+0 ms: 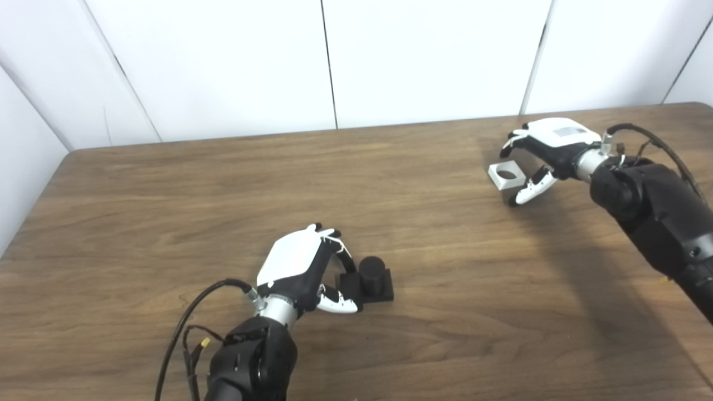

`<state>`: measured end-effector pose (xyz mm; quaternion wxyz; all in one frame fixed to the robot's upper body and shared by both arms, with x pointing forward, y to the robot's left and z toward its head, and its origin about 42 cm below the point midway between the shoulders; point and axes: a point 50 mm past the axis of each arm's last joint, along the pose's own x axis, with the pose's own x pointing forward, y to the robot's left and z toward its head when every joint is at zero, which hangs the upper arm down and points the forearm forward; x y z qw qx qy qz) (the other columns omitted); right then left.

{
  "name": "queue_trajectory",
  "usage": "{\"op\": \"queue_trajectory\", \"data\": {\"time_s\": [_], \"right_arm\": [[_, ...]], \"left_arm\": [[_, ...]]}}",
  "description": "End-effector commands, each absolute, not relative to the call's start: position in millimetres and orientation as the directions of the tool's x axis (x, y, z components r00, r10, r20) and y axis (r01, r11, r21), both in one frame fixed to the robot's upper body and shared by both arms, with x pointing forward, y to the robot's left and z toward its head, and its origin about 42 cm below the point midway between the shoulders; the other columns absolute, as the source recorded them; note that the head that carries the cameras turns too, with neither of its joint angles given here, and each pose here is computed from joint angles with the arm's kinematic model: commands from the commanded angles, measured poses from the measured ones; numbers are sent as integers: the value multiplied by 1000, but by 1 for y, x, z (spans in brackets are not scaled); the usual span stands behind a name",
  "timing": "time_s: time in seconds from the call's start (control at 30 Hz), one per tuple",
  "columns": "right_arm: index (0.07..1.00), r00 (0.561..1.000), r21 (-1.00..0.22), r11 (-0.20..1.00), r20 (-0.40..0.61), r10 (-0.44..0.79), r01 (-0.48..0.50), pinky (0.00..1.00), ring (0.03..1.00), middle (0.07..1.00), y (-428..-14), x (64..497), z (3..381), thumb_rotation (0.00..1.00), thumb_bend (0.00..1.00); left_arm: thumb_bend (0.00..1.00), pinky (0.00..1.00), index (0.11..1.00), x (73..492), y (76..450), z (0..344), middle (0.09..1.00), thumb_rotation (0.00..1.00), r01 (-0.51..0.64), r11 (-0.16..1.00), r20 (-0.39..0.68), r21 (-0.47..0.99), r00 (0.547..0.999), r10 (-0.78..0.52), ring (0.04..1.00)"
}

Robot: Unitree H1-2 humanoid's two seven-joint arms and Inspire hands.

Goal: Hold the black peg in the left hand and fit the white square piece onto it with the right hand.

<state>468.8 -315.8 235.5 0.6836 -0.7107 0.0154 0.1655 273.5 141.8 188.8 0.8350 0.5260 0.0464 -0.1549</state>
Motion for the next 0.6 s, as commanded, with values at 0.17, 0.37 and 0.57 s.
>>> {"op": "queue_trajectory", "data": {"time_s": [0.17, 0.37, 0.57], "right_arm": [[769, 954, -976, -123, -203, 221, -179, 981, 1000, 936, -314, 488, 273, 337, 789], [772, 951, -974, -135, -210, 229, -183, 972, 1000, 942, -312, 493, 274, 346, 782], [779, 944, -965, -172, -235, 232, -198, 965, 1000, 942, -311, 500, 278, 362, 770]], "left_arm": [[523, 1000, 490, 272, 136, 191, 910, 57, 303, 397, -230, 867, 948, -221, 1000], [523, 1000, 490, 272, 134, 192, 910, 57, 303, 393, -232, 868, 948, -220, 1000], [523, 996, 490, 272, 133, 191, 908, 57, 298, 388, -227, 872, 949, -220, 1000]]}}
